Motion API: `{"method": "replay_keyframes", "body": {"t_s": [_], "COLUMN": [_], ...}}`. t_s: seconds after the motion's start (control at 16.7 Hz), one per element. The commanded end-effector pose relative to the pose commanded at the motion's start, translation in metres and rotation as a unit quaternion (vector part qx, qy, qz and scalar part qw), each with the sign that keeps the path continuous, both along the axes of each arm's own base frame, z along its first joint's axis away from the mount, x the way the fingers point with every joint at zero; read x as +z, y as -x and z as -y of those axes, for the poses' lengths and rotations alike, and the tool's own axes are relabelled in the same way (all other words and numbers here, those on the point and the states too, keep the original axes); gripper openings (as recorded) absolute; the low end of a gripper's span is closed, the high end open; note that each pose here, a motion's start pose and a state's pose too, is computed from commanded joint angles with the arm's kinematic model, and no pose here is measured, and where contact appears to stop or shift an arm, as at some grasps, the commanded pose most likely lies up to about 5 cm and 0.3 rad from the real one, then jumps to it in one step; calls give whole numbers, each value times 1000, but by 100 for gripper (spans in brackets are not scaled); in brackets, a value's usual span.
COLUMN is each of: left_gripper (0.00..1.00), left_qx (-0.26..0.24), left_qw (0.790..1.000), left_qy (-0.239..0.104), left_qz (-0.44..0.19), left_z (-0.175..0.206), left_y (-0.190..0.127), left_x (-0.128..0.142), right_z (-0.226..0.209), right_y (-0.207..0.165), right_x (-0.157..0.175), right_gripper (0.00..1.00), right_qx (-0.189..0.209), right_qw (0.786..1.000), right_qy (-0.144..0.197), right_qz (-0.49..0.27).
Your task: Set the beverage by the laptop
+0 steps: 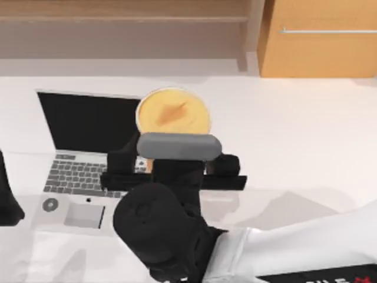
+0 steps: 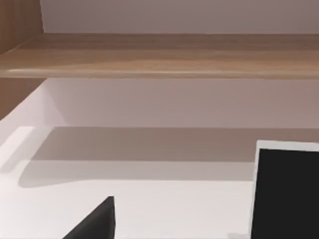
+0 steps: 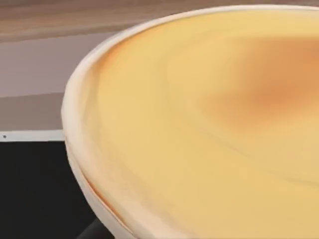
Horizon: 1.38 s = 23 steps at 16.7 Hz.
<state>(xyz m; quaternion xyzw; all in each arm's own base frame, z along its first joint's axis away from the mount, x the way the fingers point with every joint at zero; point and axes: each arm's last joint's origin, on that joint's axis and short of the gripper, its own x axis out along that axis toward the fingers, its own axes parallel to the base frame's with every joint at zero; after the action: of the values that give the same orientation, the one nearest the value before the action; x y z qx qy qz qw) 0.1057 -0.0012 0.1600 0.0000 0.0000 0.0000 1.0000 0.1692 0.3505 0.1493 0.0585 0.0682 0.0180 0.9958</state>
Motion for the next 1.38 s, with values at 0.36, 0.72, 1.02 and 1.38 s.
{"method": "replay_keyframes", "body": {"t_s": [0.36, 0.72, 1.02, 1.38], "left_gripper": [100, 100, 100, 100], "left_qx": [0, 0, 0, 0], "left_qw": [1000, 1000, 1000, 1000], "left_qy": [0, 0, 0, 0], "left_qz": [0, 0, 0, 0], "left_z": [0, 0, 0, 0], "left_y": [0, 0, 0, 0], "left_x": [0, 0, 0, 0], "right_z": [6, 11, 11, 11], "right_y": [-9, -9, -9, -9], "right_x": [-32, -44, -44, -44], "right_gripper": [0, 0, 38, 83], "right_qx": [-18, -19, -19, -19], "right_qw": [999, 997, 997, 997], "right_qy": [42, 64, 64, 64], "right_qz": [-20, -31, -31, -31]}}
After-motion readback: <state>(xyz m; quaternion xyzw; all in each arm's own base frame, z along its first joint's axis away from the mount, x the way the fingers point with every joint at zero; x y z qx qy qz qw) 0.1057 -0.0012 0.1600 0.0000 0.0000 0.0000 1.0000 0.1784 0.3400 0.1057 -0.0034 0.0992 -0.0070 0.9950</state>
